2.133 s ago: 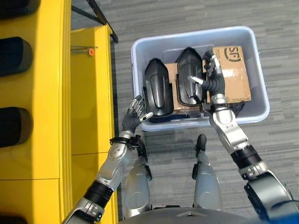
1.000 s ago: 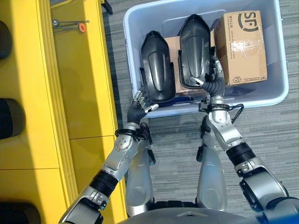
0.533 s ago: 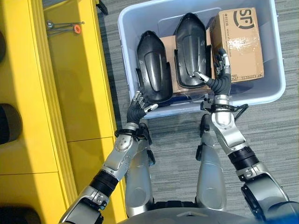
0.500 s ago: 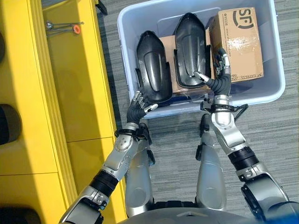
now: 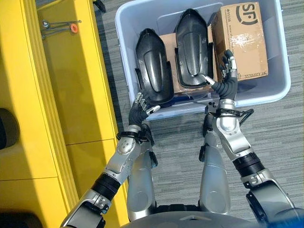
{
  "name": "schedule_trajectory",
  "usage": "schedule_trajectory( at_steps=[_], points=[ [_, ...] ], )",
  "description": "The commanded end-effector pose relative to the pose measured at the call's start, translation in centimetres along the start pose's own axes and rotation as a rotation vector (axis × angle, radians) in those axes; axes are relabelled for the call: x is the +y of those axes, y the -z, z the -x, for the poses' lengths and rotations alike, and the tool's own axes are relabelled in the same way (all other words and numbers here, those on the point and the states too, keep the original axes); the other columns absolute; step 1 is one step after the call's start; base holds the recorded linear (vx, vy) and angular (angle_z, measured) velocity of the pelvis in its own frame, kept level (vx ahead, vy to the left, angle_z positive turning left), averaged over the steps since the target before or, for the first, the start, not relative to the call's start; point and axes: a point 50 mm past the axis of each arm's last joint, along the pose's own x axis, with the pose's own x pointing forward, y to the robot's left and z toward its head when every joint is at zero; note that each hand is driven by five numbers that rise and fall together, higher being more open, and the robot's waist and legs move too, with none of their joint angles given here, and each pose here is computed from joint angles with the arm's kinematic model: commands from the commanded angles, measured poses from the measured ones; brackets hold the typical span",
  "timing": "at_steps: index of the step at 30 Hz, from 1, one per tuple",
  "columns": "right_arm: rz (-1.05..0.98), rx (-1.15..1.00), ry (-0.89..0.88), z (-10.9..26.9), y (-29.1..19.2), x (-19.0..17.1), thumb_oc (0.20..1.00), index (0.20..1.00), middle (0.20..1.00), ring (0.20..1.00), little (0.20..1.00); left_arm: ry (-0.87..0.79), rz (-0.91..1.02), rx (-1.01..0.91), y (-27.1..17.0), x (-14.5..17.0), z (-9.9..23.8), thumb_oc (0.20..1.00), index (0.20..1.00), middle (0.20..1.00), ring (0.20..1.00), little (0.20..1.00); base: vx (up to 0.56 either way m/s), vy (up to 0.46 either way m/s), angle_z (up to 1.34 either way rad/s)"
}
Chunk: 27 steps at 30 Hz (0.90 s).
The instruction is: Move parts from the plastic box to the shelf.
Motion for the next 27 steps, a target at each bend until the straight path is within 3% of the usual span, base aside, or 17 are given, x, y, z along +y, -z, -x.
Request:
schedule_trajectory(
  at_steps=[1, 27],
  points=[
    [-0.029, -0.159, 0.045, -0.6, -2.7, -0.7, 1.000, 1.000, 1.000, 1.000, 1.000, 0.027, -0.034, -0.090, -1.3, 0.0, 0.7, 1.000, 1.000, 1.000, 1.000, 1.000, 0.00, 0.000, 0.00],
    [0.144, -0.119, 0.085, -2.7, -1.2, -1.5, 1.000, 1.000, 1.000, 1.000, 1.000, 0.041, -0.029, -0.094, -1.4, 0.1, 0.8, 1.000, 1.000, 1.000, 1.000, 1.000, 0.00, 0.000, 0.00]
  ],
)
